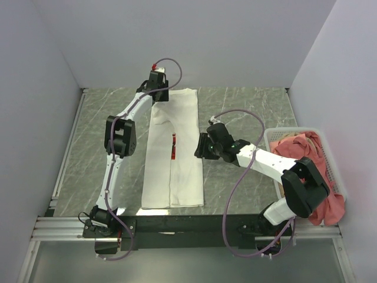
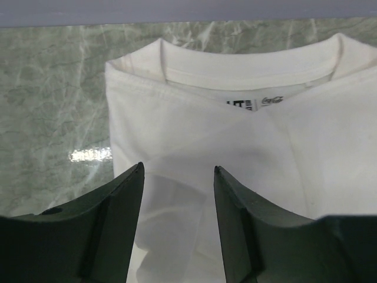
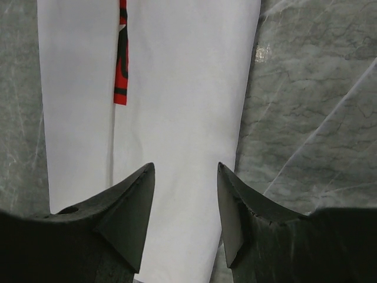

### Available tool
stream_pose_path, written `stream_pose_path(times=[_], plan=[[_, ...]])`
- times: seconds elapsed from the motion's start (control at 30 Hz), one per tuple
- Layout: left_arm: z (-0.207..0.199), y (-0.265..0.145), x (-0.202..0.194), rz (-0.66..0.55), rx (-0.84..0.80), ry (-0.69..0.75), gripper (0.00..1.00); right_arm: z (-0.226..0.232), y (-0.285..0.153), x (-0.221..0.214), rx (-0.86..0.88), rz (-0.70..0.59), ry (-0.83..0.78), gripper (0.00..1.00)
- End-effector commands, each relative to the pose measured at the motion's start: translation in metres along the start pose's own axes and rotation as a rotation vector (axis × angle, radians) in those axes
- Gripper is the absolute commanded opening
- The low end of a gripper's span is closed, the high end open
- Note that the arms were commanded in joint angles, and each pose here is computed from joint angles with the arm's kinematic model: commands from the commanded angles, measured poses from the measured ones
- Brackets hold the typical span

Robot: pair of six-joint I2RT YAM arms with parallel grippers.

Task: Fold and stack the t-shirts
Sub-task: Fold the tshirt

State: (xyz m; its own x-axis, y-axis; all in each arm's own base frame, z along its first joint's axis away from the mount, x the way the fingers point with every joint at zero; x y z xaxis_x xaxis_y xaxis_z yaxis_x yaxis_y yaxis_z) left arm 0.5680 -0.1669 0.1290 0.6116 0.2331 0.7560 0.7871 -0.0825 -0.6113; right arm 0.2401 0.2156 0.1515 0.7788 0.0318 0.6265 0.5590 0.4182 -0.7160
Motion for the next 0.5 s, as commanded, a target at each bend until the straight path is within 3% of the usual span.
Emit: stream_pose_path(times=[0.0, 0.47], plan=[[0.001, 0.0, 0.016, -0.081, 0.042, 0.062, 0.56, 0.001, -0.006, 0.009, 0.052, -0.05, -0.015, 0.54], [-0.015, 0.0, -0.002, -0.039, 0.023, 0.208, 0.6, -0.004, -0.001, 0.003, 0.074, -0.037, 0.016, 0.53]])
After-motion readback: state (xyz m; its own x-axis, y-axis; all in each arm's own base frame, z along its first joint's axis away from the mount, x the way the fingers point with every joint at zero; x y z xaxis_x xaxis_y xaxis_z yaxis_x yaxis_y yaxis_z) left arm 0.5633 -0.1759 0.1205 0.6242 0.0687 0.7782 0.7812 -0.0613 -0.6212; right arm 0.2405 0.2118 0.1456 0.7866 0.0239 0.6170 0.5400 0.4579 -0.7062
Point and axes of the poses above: each gripper's point midway between its finger pads, its own y axis out along the fingers, its own z axis along the line the jaws close on, x = y × z, the point moved 9 cm from there along -y, back along the fingers, and after that the axes turned 11 degrees about -y, right-handed, at the moved point
